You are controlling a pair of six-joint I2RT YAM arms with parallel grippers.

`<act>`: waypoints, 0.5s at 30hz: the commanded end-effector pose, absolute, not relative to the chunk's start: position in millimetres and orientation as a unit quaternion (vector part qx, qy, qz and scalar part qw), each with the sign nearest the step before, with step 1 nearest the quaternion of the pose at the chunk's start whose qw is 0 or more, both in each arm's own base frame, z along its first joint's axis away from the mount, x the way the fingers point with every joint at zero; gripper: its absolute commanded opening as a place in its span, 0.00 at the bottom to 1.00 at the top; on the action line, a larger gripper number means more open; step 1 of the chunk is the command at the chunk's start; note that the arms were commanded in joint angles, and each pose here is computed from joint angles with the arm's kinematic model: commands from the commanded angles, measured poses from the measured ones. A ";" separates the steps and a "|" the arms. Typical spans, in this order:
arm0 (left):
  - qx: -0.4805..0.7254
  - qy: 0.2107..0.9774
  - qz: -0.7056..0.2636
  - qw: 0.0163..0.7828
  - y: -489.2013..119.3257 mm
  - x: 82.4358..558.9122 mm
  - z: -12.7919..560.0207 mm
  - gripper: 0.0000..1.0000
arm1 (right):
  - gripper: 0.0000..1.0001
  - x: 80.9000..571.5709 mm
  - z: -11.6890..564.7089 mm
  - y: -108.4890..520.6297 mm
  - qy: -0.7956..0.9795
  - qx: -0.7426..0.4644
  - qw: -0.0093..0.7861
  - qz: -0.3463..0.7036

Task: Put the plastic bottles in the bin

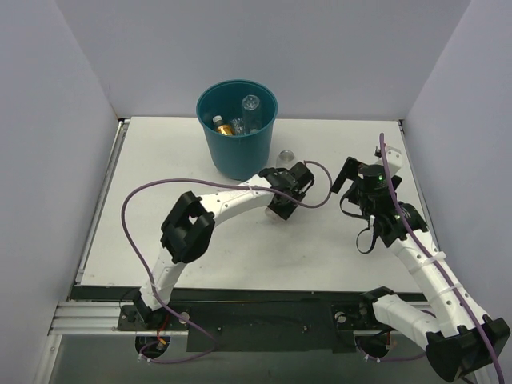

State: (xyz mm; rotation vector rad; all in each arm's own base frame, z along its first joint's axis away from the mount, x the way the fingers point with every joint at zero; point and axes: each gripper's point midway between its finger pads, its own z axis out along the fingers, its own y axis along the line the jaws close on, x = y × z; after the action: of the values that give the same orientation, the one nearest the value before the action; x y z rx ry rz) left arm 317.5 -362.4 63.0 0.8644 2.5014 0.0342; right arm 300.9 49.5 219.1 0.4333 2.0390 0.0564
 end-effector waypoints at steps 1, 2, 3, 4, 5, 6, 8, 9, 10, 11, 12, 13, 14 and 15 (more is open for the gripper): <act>0.333 0.902 -0.043 0.272 -375.3 312.1 138.7 0.41 | 0.98 295.9 229.0 41.2 0.834 0.192 0.518 0.016; 0.333 0.896 -0.077 0.285 -384.4 309.3 164.1 0.40 | 0.98 295.1 231.1 39.2 0.830 0.195 0.523 0.014; 0.333 0.892 -0.090 0.292 -384.7 307.5 179.7 0.39 | 0.98 294.3 233.1 37.6 0.827 0.197 0.526 0.013; 0.327 0.882 -0.113 0.319 -388.1 308.5 211.3 0.36 | 0.98 293.0 235.8 34.2 0.823 0.201 0.532 0.008; 0.321 0.878 -0.122 0.334 -387.6 312.0 227.0 0.34 | 0.98 292.1 237.0 33.2 0.821 0.202 0.534 0.007; 0.310 0.868 -0.136 0.363 -386.4 315.5 256.1 0.28 | 0.98 290.6 240.3 30.3 0.817 0.206 0.539 0.004; 0.284 0.852 -0.155 0.412 -380.6 326.4 302.8 0.17 | 0.98 286.3 247.4 24.9 0.811 0.213 0.545 -0.002; 0.270 0.848 -0.156 0.428 -373.3 335.1 316.4 0.17 | 0.98 285.3 248.9 23.5 0.809 0.214 0.547 -0.004; 0.254 0.837 -0.168 0.455 -368.9 341.0 343.4 0.11 | 0.98 282.9 255.3 20.5 0.802 0.219 0.556 -0.004; 0.237 0.834 -0.170 0.468 -359.8 350.8 355.1 0.09 | 0.98 281.3 256.9 18.8 0.799 0.221 0.559 -0.005; 0.217 0.826 -0.186 0.487 -353.8 357.7 375.4 0.04 | 0.98 279.2 262.1 18.2 0.794 0.221 0.566 -0.001; 0.190 0.823 -0.189 0.501 -340.2 373.8 386.2 0.01 | 0.98 278.2 263.9 17.8 0.793 0.221 0.568 0.001; 0.169 0.820 -0.201 0.509 -335.0 379.9 396.0 0.00 | 0.98 276.8 265.6 18.0 0.792 0.220 0.569 0.003; 0.144 0.816 -0.203 0.521 -320.1 396.8 403.7 0.00 | 0.98 276.3 266.5 19.3 0.793 0.217 0.570 0.007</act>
State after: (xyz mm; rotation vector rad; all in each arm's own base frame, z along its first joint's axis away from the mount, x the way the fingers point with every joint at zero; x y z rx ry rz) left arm 356.1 -372.6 334.9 0.5946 2.0835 -0.4296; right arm 282.1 28.2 254.0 0.4906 1.9033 0.0381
